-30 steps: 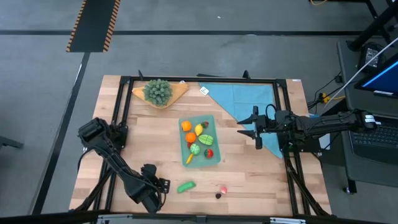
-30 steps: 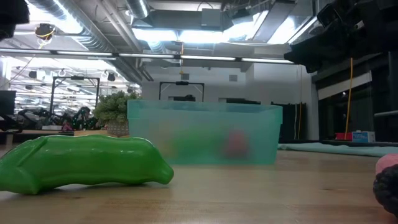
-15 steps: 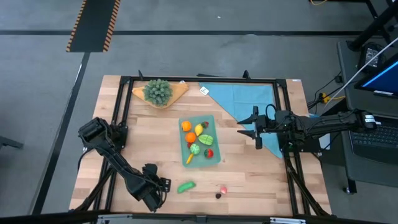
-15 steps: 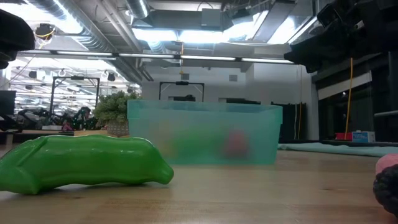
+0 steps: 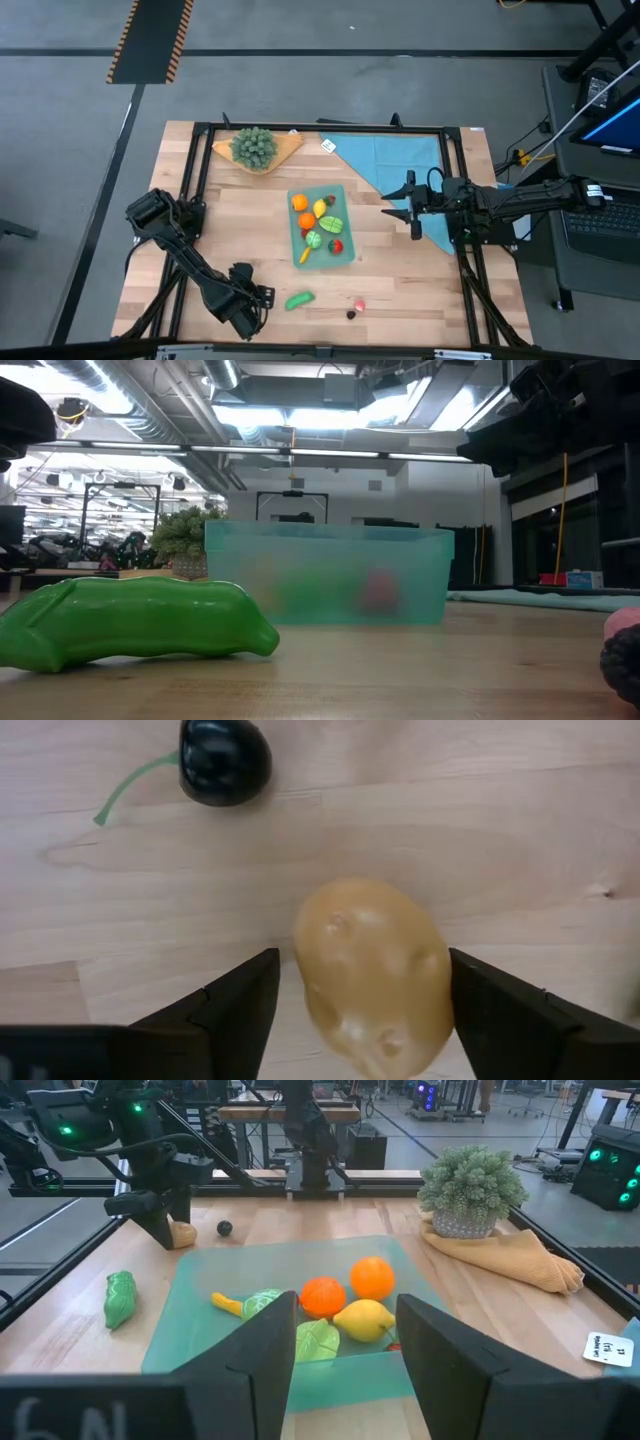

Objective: Pick and placing Produce into tupperware
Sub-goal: Put the potato into the bin

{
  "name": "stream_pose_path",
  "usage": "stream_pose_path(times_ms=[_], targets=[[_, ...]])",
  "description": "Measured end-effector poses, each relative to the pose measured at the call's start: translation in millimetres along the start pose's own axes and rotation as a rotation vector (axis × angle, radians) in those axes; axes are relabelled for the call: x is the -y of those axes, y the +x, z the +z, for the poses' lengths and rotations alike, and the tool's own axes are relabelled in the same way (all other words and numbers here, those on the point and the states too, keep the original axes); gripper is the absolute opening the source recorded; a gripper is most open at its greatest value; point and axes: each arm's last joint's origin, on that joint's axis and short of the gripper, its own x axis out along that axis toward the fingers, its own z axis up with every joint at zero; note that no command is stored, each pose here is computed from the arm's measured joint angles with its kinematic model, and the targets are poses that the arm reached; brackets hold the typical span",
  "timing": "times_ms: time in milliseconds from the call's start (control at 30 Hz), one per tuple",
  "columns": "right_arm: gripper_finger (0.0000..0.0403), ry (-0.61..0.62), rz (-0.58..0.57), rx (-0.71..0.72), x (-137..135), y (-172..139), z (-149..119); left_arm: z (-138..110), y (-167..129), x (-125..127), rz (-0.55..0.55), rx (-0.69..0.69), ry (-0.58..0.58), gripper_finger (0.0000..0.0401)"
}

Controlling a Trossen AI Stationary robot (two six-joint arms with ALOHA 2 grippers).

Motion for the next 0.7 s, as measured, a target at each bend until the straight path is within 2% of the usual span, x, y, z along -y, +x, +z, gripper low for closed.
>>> stream_pose_path(times_ms=[233,500,700], targets=[[0.0176,0.023,0.001,-0.001,0.0,0.0,-0.1,2.2,0.6,2.0,0.002,0.001,-0.008,0.0222],[0.0176,0.023,0.001,-0.033,0.0,-0.1,-3.1,2.7,0.8,2.5,0.002,0.002,-0.008,0.02],[0.0176,0.023,0.0,-0.043,0.0,0.0,-4.1,2.4,0.6,2.8,0.0,-0.002,0.066,0.0191]])
